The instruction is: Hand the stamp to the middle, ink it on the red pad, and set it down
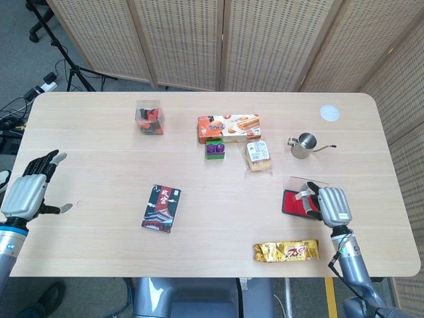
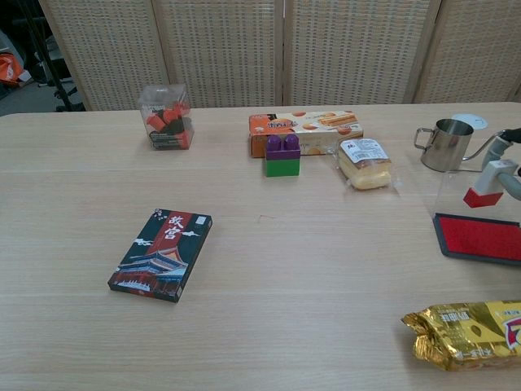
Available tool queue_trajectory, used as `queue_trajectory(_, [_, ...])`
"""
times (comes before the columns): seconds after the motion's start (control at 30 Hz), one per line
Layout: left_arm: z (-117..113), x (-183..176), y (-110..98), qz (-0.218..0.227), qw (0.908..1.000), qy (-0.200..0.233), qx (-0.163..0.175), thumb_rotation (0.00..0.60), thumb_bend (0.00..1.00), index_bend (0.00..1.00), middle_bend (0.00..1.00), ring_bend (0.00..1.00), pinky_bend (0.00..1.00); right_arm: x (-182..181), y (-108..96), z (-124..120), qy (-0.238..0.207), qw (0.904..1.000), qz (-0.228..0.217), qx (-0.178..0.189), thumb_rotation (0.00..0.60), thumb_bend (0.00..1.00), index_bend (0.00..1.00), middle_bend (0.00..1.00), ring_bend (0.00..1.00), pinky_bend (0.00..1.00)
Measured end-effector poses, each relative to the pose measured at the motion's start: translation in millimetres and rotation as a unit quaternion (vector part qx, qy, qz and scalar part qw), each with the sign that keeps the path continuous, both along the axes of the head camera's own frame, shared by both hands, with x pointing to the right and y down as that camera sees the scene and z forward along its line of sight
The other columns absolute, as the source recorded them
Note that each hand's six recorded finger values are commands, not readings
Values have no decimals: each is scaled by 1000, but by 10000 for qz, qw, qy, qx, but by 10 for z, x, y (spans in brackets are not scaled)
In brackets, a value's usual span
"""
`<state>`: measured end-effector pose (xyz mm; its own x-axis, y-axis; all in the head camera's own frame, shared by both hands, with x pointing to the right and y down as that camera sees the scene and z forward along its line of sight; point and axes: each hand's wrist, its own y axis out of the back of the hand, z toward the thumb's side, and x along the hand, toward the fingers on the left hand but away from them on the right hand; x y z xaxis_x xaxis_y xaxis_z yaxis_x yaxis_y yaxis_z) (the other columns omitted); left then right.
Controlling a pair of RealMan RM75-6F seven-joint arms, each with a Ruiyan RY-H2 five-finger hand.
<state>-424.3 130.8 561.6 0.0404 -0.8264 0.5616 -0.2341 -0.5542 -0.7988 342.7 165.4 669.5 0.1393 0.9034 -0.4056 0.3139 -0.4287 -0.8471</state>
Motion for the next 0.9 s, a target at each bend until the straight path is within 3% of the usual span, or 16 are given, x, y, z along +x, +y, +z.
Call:
queue_trajectory(0.27, [-13,2,12,18,10000,15,8,600,11,0,0,0,0,-473,-113,-64,-25,9985,-539,-7,600,569,610,985,1000,1000])
queue_trajectory(0.53, [-15,-17,9,-10,10000,18,8,600,10,0,0,0,0,-1012,-217,198,-69,9973,-673,-279,600,569,610,985,1000,1000])
queue_trajectory(0.9, [-19,-32,4,-30,10000,29,-3,600,11,0,0,0,0,-1213,-206,481,127,9954,-826,-459,600,569,610,985,1000,1000])
